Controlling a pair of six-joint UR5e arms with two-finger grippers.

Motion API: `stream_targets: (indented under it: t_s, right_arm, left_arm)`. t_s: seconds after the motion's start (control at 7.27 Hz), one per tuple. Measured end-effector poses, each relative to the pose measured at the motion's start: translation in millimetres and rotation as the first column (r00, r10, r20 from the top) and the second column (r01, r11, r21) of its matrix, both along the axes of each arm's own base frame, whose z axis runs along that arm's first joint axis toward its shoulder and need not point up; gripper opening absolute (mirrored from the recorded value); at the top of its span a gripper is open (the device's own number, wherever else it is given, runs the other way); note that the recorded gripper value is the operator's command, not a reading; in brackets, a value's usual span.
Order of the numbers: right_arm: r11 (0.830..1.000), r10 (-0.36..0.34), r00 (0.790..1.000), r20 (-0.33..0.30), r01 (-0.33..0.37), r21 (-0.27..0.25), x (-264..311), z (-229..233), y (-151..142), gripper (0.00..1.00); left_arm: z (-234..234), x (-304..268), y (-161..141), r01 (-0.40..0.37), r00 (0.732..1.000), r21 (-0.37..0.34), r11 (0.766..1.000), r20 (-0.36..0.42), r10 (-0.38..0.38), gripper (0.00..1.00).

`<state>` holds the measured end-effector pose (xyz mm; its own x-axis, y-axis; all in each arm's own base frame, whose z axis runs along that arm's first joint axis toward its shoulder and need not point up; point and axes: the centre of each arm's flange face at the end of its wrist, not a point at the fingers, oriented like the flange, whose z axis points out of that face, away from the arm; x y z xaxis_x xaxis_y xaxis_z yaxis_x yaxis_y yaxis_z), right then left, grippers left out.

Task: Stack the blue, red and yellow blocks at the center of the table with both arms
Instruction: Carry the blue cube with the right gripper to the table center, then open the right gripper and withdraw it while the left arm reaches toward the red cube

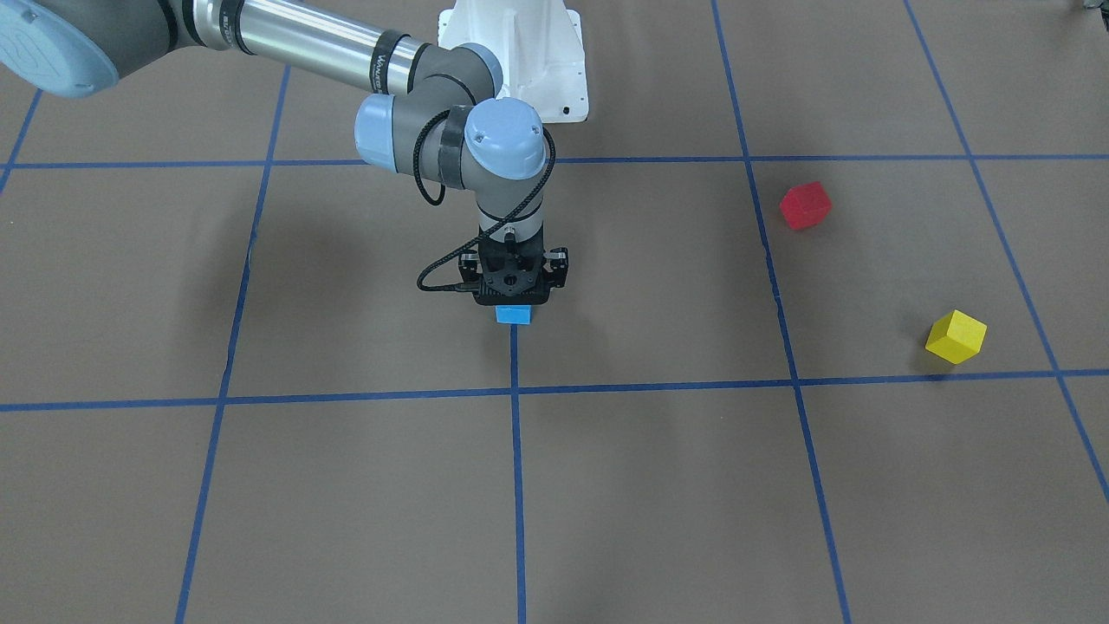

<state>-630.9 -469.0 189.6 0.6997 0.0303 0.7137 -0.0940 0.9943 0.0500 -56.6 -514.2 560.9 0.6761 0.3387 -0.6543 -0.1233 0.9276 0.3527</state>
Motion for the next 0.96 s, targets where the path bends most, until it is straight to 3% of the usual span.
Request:
stream_targets:
  t_s: [0.41, 0.55, 0.83, 0.96]
  right_arm:
    - [0.999, 0.034, 0.997, 0.067, -0.032, -0.024, 78.0, -14.9, -62.4, 1.00]
    - [0.999, 0.032, 0.997, 0.070, -0.031, -0.007, 123.2, -5.8, -89.5, 1.00]
    - [0.998, -0.018, 0.999, 0.034, 0.016, 0.060, 236.6, 40.6, -139.8, 1.00]
    - [0.994, -0.052, 0.999, 0.015, 0.050, 0.096, 293.6, 72.7, -158.8, 1.00]
  left_arm:
    - [-16.3, 12.4, -6.9, -0.009, 1.000, 0.019, 1.000, -0.006, 0.010, 1.00]
    - [-36.8, 40.6, -16.3, -0.016, 1.000, 0.007, 1.000, -0.020, 0.016, 1.00]
    - [-86.7, 110.5, -15.9, 0.056, 0.996, -0.135, 0.989, -0.067, -0.066, 1.00]
    - [-108.3, 140.2, -7.8, 0.103, 0.989, -0.218, 0.971, -0.079, -0.123, 1.00]
